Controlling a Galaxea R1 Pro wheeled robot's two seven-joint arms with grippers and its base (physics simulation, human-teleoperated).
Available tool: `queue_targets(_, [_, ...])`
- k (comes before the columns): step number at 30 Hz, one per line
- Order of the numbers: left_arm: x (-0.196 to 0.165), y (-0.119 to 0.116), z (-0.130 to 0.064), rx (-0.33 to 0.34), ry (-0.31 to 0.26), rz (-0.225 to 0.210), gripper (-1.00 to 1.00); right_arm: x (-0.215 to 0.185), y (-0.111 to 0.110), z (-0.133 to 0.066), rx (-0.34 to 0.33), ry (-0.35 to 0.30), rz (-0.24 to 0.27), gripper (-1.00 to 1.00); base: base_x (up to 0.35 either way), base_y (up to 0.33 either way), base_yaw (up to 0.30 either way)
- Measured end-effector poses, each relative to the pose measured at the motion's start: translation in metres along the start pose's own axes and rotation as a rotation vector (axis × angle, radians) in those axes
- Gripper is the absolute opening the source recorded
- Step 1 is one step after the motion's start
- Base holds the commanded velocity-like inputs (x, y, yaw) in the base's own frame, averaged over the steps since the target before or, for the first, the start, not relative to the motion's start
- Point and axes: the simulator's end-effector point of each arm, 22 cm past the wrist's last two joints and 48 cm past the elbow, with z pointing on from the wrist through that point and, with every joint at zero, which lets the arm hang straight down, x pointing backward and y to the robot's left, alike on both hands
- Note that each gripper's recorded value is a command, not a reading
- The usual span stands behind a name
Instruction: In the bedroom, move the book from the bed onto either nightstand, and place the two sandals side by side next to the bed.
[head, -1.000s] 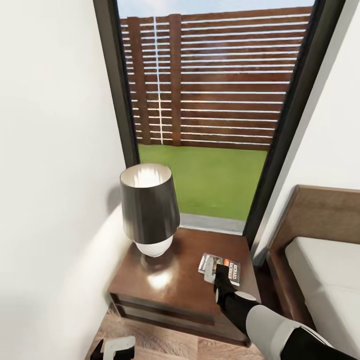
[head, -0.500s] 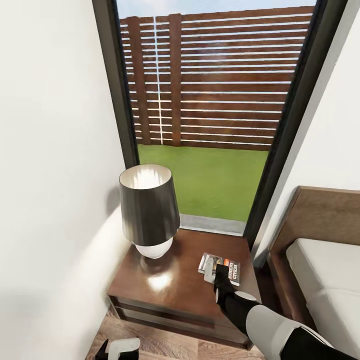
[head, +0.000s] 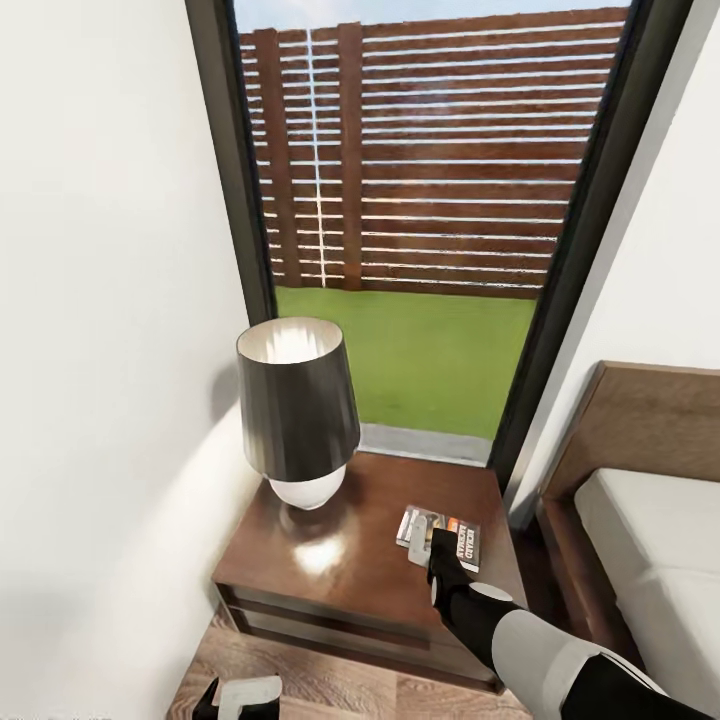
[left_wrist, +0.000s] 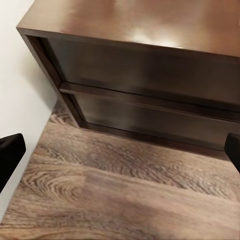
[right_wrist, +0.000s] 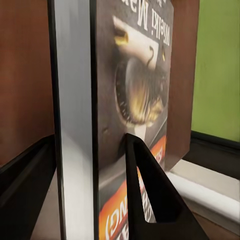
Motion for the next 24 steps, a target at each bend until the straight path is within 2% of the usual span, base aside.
queue_targets(24, [0.047,-0.002,0.023,-0.001,-0.001,-0.001,1.0,0.005,0.046,0.027,-0.004,-0.011,0.001,-1.0,0.0,0.0,0.0])
